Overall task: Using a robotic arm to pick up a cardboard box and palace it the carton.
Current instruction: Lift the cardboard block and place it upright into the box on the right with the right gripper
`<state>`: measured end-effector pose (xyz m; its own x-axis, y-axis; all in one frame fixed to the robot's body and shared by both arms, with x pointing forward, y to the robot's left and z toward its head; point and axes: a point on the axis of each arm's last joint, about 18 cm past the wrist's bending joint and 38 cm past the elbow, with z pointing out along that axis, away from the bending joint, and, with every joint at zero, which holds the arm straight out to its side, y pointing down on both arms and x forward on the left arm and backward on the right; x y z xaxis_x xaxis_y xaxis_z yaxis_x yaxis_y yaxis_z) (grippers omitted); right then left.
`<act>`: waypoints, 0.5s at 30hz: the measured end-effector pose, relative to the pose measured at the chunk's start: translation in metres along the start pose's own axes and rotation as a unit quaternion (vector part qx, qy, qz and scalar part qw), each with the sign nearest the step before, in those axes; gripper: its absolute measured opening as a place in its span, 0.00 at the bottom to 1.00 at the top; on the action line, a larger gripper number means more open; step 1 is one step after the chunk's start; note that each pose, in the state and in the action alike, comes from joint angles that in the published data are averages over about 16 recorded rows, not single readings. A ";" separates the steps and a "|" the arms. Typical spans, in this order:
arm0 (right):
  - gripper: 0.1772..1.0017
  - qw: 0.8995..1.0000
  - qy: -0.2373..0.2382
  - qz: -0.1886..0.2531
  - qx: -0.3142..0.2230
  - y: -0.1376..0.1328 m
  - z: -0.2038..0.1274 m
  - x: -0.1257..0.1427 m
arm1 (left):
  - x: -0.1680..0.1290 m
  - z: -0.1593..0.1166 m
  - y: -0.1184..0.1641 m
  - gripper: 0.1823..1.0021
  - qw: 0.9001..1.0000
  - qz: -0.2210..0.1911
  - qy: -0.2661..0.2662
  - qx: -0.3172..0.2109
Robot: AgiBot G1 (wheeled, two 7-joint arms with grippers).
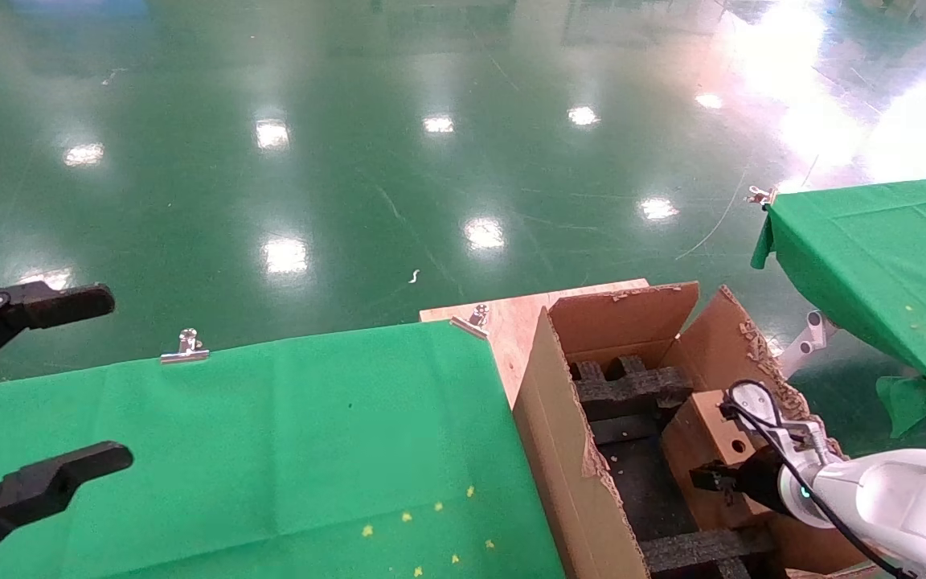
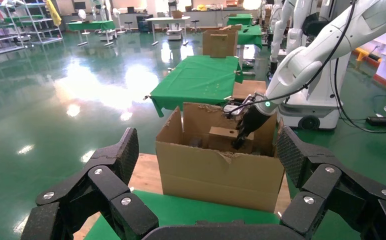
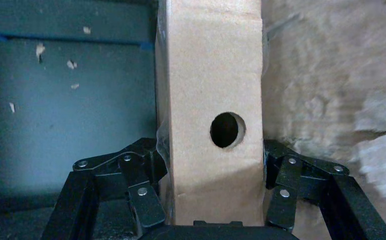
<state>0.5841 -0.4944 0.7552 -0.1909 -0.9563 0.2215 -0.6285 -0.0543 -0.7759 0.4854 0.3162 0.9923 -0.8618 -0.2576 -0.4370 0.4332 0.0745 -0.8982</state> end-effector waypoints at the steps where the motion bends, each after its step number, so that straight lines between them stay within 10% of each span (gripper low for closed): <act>1: 0.13 1.000 0.000 0.000 -0.001 0.001 0.001 0.000 | 0.000 0.000 0.000 1.00 1.000 0.000 0.000 0.000; 15: 0.13 1.000 0.000 -0.004 -0.007 0.004 0.006 -0.001 | 0.000 0.000 0.000 1.00 1.000 0.000 0.000 0.000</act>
<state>0.5867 -0.4957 0.7485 -0.1864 -0.9557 0.2279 -0.6404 -0.0577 -0.7659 0.4854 0.3163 0.9923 -0.8618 -0.2579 -0.4368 0.4331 0.0743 -0.8983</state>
